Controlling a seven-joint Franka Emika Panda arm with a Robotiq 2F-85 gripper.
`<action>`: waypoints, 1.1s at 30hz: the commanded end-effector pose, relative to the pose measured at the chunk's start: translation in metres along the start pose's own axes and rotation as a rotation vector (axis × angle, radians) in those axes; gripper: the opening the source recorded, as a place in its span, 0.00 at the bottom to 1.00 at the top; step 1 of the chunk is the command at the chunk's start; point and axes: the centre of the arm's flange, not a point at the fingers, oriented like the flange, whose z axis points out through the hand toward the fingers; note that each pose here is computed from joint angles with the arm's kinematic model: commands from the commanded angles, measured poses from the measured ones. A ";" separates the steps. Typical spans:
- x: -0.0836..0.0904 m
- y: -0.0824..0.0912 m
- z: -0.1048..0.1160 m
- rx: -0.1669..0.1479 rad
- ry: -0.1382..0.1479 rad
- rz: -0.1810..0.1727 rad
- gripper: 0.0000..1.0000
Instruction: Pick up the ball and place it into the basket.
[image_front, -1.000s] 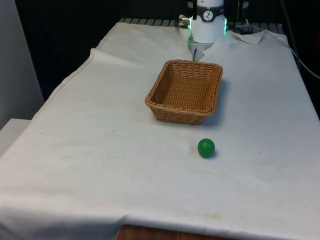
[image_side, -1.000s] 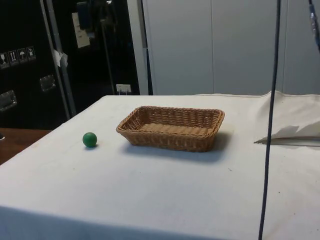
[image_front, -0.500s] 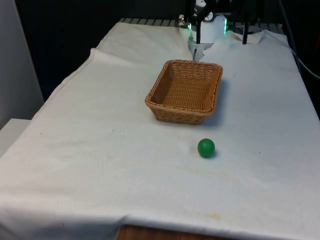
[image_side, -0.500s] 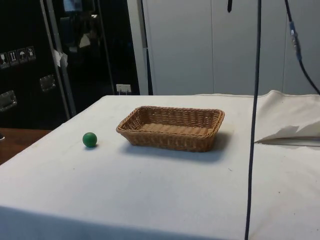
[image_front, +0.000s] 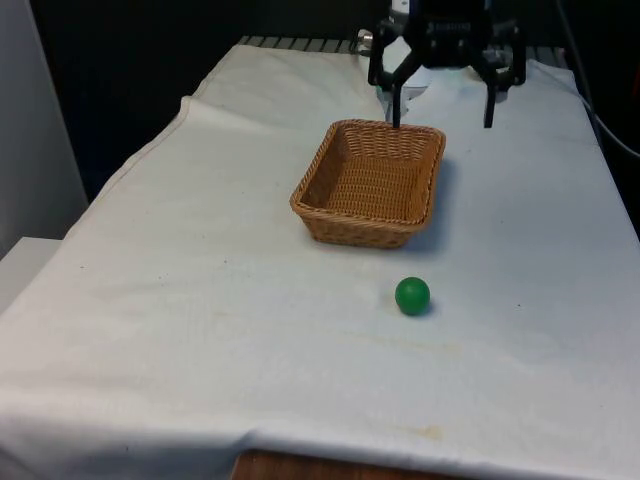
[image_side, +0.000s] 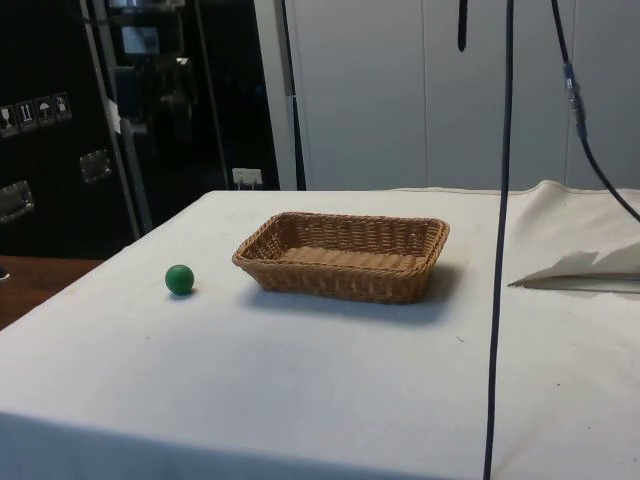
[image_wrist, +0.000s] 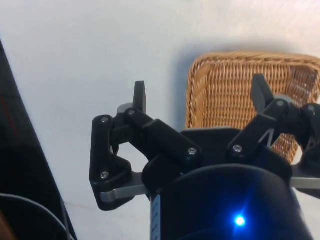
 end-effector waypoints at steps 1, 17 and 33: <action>0.000 0.000 0.005 0.007 0.015 -0.003 1.00; -0.004 0.000 0.062 0.003 0.041 -0.028 1.00; -0.003 0.001 0.103 0.024 0.069 -0.037 1.00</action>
